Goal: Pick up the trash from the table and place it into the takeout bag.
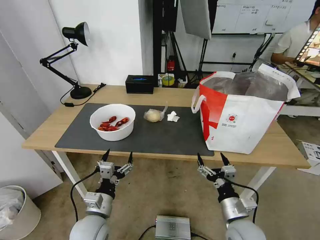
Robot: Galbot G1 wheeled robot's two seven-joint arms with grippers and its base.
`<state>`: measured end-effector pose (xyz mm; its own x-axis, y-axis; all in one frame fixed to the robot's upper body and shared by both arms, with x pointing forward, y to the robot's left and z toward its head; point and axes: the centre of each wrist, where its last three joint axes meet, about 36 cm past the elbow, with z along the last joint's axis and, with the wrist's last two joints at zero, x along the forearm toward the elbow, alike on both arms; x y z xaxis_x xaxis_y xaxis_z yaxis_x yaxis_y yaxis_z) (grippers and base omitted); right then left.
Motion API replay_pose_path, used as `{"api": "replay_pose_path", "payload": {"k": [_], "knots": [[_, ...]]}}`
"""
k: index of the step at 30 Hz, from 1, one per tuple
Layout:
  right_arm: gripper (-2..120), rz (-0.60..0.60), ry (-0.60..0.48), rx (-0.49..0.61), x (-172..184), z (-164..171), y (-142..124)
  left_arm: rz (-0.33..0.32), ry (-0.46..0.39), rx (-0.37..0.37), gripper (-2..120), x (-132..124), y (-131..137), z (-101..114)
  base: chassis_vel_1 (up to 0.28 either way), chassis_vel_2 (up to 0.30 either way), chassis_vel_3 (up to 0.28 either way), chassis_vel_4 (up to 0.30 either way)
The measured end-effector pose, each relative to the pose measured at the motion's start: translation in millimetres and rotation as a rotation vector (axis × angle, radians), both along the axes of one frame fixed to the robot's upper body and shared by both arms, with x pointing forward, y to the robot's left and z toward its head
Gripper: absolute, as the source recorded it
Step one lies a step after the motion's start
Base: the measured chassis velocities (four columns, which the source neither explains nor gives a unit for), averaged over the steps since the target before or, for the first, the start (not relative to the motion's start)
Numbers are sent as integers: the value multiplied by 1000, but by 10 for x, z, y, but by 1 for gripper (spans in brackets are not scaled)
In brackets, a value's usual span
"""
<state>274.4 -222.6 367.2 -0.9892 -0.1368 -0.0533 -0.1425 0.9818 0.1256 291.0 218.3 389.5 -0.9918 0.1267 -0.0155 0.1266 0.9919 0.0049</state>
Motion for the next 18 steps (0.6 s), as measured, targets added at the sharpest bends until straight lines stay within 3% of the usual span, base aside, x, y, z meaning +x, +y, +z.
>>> {"api": "replay_pose_path", "payload": {"k": [18], "knots": [[100,16,-4,11,-81,-15,88,-25,4,2,100,-56,-9,-125,0,0,0,0]]}}
